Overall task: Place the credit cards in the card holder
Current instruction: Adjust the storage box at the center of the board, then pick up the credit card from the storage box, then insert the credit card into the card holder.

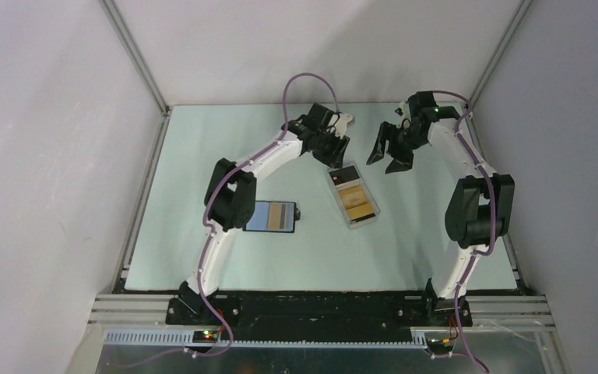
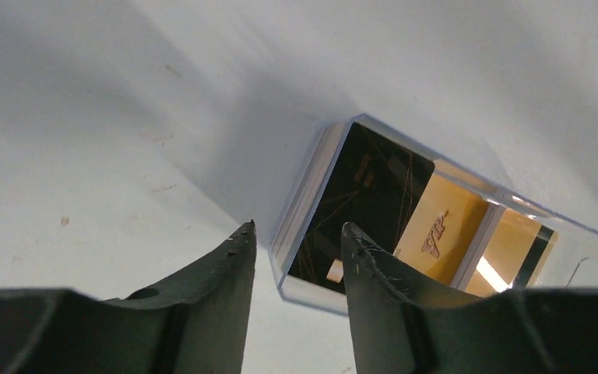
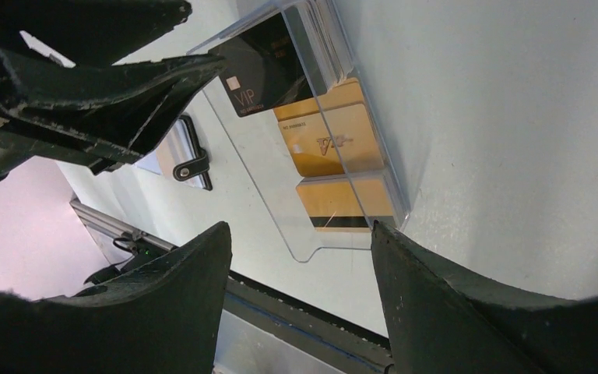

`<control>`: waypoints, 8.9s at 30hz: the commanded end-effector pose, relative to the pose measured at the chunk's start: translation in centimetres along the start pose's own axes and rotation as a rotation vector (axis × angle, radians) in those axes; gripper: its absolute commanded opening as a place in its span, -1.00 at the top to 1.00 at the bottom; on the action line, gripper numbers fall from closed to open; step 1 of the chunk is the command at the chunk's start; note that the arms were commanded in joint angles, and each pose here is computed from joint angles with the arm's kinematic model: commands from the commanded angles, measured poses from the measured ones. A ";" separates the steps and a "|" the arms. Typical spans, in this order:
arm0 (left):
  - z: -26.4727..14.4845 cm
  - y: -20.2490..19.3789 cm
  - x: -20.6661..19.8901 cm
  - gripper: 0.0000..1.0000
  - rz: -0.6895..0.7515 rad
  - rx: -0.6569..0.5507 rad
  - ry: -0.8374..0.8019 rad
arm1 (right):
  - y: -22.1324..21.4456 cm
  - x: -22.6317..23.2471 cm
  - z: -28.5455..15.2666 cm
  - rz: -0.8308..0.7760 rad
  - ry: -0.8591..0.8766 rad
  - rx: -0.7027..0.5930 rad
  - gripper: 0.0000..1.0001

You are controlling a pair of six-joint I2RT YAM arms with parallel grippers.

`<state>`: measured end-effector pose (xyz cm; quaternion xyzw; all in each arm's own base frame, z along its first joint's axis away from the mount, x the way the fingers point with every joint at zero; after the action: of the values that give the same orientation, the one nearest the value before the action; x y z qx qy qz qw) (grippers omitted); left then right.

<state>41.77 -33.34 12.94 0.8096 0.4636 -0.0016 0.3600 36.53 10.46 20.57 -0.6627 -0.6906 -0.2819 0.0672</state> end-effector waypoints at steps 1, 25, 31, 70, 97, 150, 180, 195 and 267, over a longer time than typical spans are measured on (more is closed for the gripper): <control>0.7 1.1 -0.1 0.06 0.012 -0.027 0.004 | -0.6 0.8 -1.5 -0.041 0.016 -0.027 -0.40; -4.0 -7.0 -4.4 1.00 -0.664 -0.047 0.206 | -3.1 3.4 1.2 -0.067 0.067 0.028 -0.33; -3.6 -9.4 -6.7 0.95 -0.768 -0.063 0.151 | -2.7 3.9 3.4 -0.048 0.139 0.051 -0.16; -5.5 -8.9 -4.5 0.11 -0.787 -0.234 -0.217 | -5.8 3.5 11.6 -0.041 0.044 0.212 0.70; -4.5 -9.0 -4.5 0.29 -0.777 -0.200 -0.230 | -5.0 6.9 8.9 -0.146 -0.022 0.195 0.79; -8.4 -7.2 -4.0 0.31 -0.701 -0.325 -0.197 | -6.4 7.4 11.3 -0.040 0.292 0.234 0.98; -19.3 -9.7 -0.1 0.02 -0.579 -0.519 -0.029 | -4.0 11.5 -0.6 -0.250 0.794 0.047 1.00; -21.8 -22.1 4.5 0.06 -0.956 -0.540 0.012 | -7.6 15.8 1.5 -0.493 0.810 0.183 1.00; -13.8 -22.5 12.2 0.52 -0.849 0.080 0.415 | -13.9 19.3 18.6 -0.278 0.324 0.358 1.00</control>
<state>27.69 -9.28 6.89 0.5281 0.8189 -0.0095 0.2247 26.00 38.32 8.01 -0.4792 -0.7970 -0.2546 0.2650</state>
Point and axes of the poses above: each gripper's point midway between its finger pads, its own z axis out along the fingers, its own x axis along the line the jaws close on, y = z × x, the point moved 6 cm from there along -z, back along the fingers, and after that the axes turned 11 degrees about -z, right-handed, at the moved point
